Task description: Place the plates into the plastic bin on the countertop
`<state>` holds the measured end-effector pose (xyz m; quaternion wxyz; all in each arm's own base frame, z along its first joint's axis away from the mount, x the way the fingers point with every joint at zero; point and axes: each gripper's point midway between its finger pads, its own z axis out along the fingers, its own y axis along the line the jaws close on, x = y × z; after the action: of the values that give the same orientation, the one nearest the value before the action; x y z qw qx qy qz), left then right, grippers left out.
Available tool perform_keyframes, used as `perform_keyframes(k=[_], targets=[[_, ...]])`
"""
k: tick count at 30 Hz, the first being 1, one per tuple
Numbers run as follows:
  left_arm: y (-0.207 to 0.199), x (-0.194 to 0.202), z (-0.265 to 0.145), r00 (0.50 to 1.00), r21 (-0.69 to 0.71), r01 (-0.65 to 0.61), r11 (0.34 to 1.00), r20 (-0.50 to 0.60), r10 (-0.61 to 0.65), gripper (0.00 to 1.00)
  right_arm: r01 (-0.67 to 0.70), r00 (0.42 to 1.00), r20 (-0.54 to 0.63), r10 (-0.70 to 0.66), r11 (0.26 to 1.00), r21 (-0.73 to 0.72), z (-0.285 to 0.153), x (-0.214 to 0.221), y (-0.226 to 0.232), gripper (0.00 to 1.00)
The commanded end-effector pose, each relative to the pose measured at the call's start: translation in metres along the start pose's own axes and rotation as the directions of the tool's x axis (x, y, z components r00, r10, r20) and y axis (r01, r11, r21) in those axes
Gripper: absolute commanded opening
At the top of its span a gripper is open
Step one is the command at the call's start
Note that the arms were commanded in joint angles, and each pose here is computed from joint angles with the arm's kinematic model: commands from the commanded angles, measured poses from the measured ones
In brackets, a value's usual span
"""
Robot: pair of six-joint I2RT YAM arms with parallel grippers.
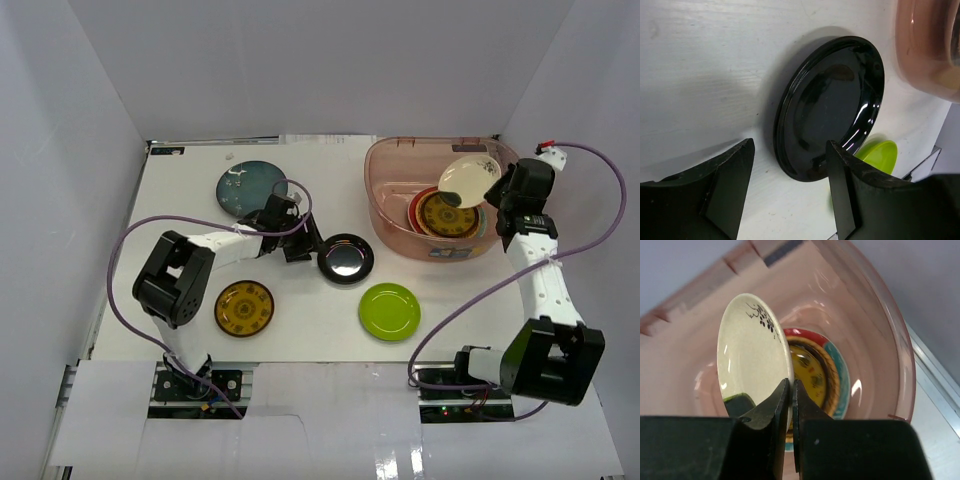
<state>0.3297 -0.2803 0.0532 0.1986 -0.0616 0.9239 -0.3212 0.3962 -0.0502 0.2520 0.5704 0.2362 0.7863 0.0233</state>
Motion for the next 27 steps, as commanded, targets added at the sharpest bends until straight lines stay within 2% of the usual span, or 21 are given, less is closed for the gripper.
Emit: perform_keyframes(k=[1, 7, 9, 10, 12, 13, 15, 16, 19, 20, 22, 25, 27], targets=[[-0.016, -0.007, 0.008, 0.998, 0.019, -0.060, 0.998, 0.028, 0.059, 0.69, -0.060, 0.998, -0.002, 0.060, 0.998, -0.019, 0.017, 0.005, -0.006, 0.08], [-0.002, 0.000, 0.026, 0.997, -0.041, -0.074, 0.996, 0.014, 0.074, 0.68, -0.088, 0.992, -0.094, 0.089, 0.996, 0.018, 0.045, 0.039, -0.020, 0.09], [0.003, 0.000, 0.029, 0.997, -0.060, -0.071, 0.996, 0.015, 0.072, 0.64, -0.095, 0.987, -0.133, 0.094, 0.996, -0.002, 0.051, 0.050, -0.017, 0.20], [0.005, 0.000, 0.030, 0.997, -0.068, -0.069, 0.995, 0.018, 0.070, 0.63, -0.096, 0.985, -0.144, 0.094, 0.995, -0.005, 0.053, 0.054, -0.017, 0.28], [0.011, 0.000, 0.033, 0.998, -0.089, -0.061, 0.994, 0.023, 0.064, 0.60, -0.100, 0.982, -0.163, 0.098, 0.995, -0.001, 0.054, 0.062, -0.018, 0.36], [0.011, 0.000, 0.033, 0.998, -0.093, -0.062, 0.994, 0.024, 0.065, 0.58, -0.101, 0.979, -0.179, 0.099, 0.995, -0.002, 0.053, 0.069, -0.020, 0.44], [0.016, 0.000, 0.035, 0.998, -0.113, -0.057, 0.992, 0.033, 0.061, 0.48, -0.103, 0.977, -0.187, 0.099, 0.995, -0.015, 0.050, 0.072, -0.018, 0.52], [0.020, 0.001, 0.036, 0.998, -0.129, -0.051, 0.990, 0.036, 0.056, 0.42, -0.102, 0.978, -0.186, 0.095, 0.994, -0.029, 0.046, 0.071, -0.016, 0.62], [0.027, 0.002, 0.036, 0.998, -0.152, -0.045, 0.987, 0.044, 0.052, 0.31, -0.105, 0.984, -0.152, 0.093, 0.992, -0.070, 0.041, 0.059, -0.008, 0.76], [0.031, 0.002, 0.036, 0.998, -0.165, -0.042, 0.985, 0.048, 0.050, 0.16, -0.114, 0.985, -0.147, 0.095, 0.986, -0.123, 0.033, 0.053, 0.002, 0.78], [0.029, 0.000, 0.030, 0.997, -0.164, -0.041, 0.986, 0.063, 0.052, 0.00, -0.123, 0.987, -0.129, 0.100, 0.975, -0.186, 0.022, 0.042, 0.016, 0.79], [0.012, -0.004, 0.010, 0.994, -0.117, -0.054, 0.992, 0.087, 0.064, 0.00, -0.127, 0.992, -0.069, 0.110, 0.932, -0.341, -0.016, 0.013, 0.048, 0.79], [0.000, -0.002, -0.007, 0.993, -0.069, -0.062, 0.996, 0.096, 0.068, 0.00, -0.130, 0.991, -0.069, 0.110, 0.893, -0.431, -0.036, 0.006, 0.069, 0.80]])
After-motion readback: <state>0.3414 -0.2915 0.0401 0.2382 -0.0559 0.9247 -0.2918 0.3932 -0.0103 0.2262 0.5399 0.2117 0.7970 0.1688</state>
